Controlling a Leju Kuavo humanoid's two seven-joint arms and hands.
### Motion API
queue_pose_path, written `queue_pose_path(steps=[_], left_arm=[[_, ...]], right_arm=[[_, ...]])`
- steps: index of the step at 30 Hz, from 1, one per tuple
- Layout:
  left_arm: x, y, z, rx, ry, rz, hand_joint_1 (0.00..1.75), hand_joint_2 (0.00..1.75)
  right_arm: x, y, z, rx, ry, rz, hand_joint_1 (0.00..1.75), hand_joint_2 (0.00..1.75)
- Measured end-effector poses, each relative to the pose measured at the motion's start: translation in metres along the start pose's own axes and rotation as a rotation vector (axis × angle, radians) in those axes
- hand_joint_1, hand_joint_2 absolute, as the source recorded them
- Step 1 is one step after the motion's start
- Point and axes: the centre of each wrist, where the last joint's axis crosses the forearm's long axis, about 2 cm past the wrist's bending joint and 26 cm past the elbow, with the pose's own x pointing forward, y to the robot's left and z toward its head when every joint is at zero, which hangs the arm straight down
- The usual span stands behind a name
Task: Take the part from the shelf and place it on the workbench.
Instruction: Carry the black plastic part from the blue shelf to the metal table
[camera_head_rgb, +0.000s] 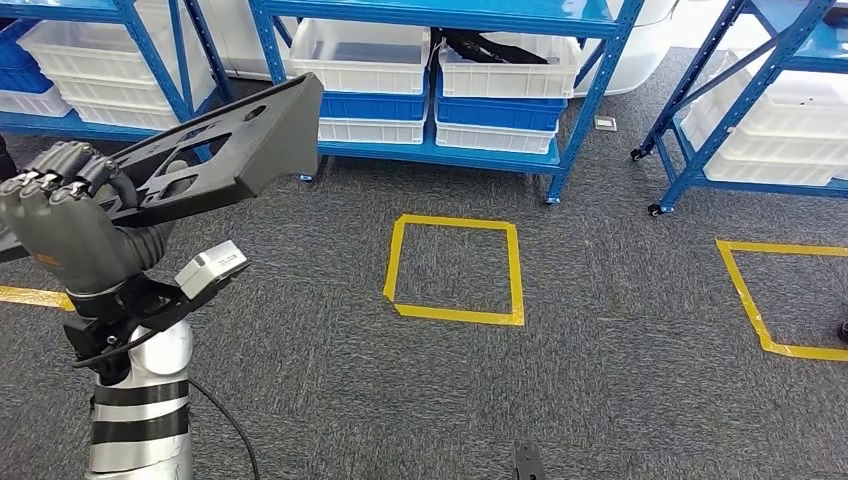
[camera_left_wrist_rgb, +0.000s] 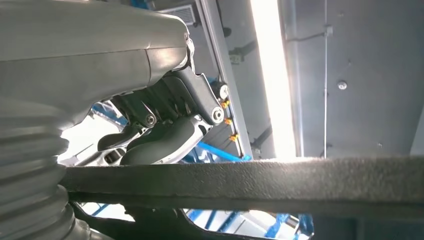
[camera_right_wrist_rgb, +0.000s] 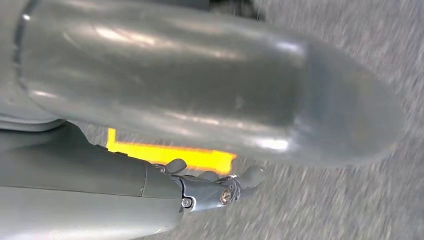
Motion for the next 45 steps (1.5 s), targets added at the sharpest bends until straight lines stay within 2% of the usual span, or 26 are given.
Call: queue_pose_path(steps=[4,14,18,33,45], left_arm=[[-0.0005,0.0012,0.0005,0.002,-0.009,-0.003,1.75,1.75],[-0.0019,0.0029,0.0042,0.0,-0.004,-0.003,1.75,1.75],[-0.0021,0.0028,0.0041,0.001,-0.006,-0.002,1.75,1.75],[-0.0003,0.0013,0.0013,0.008,-0.013,0.006,1.75,1.75],[0.0009,0.0002,0.0011,0.013,-0.023,0.015,1.75,1.75]], right_arm=[[-0.0006,-0.0035,-0.0011,-0.069,-0.006,0.023,0.0,0.0],[0.0056,-0.0069,-0.0048,-0.067,-0.024,0.025,0.0,0.0],[0.0045,-0.0052,-0.0037,-0.045,-0.02,0.026,0.0,1.75],[-0.0029,-0.0055,-0.0024,-0.026,0.001,0.034,0.0,1.75],[0.0008,-0.0059,-0.0036,-0.026,-0.005,0.028,0.0,1.75]])
